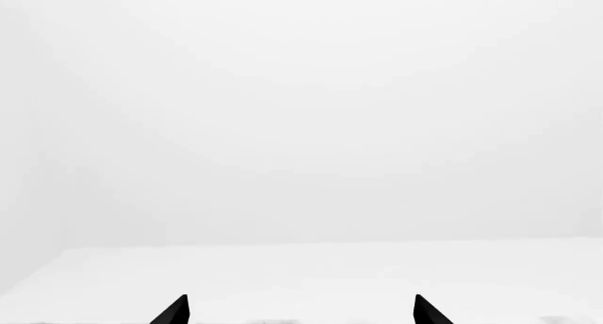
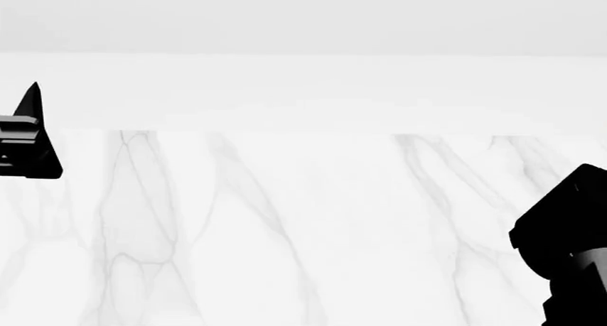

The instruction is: Pick up the book on the left and place it on top of the shelf.

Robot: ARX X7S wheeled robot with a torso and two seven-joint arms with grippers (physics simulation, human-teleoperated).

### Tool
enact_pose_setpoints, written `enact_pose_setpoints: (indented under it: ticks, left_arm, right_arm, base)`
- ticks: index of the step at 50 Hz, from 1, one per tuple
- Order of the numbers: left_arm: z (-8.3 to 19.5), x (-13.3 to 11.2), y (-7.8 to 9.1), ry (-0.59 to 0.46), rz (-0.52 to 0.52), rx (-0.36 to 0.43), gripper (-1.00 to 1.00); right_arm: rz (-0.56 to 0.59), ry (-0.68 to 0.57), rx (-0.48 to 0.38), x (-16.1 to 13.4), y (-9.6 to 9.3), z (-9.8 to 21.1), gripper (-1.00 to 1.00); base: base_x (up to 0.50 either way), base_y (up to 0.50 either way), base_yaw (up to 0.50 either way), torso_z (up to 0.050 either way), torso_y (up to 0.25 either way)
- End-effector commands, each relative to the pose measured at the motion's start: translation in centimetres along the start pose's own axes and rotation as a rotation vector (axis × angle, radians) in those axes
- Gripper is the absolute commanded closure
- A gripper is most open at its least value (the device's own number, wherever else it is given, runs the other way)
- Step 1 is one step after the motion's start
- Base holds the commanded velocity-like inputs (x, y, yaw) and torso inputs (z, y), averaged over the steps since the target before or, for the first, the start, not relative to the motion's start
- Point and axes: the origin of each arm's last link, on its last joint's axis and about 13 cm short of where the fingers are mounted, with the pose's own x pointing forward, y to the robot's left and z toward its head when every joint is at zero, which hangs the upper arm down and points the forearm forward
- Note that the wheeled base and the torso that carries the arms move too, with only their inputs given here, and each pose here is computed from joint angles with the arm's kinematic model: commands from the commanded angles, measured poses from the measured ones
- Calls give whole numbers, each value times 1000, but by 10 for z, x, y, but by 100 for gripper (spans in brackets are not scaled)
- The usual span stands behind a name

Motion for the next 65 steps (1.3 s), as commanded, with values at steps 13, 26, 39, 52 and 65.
enact_pose_setpoints:
  ticks: [13,26,39,52,65]
  left_arm:
    - [-1,0,0,2,0,0,-100]
    - [-4,0,0,8,0,-1,-100]
    - [-6,1,-1,11,-3,1,-100]
    - [-5,1,-1,9,-4,-1,-100]
    - [-4,2,-3,3,-14,-2,-100]
  right_arm:
    - [-252,-86,-10,-1,-15,7,-100]
    - [16,-515,237,-42,-28,52,-100]
    - [34,-655,353,-56,-44,66,-100]
    - [40,-689,392,-59,-45,69,-100]
    - [679,-1021,865,-93,-47,95,-100]
  base:
    - [0,0,0,0,1]
    - [0,0,0,0,0]
    - [0,0,0,0,0]
    - [0,0,0,0,0]
    - [0,0,0,0,0]
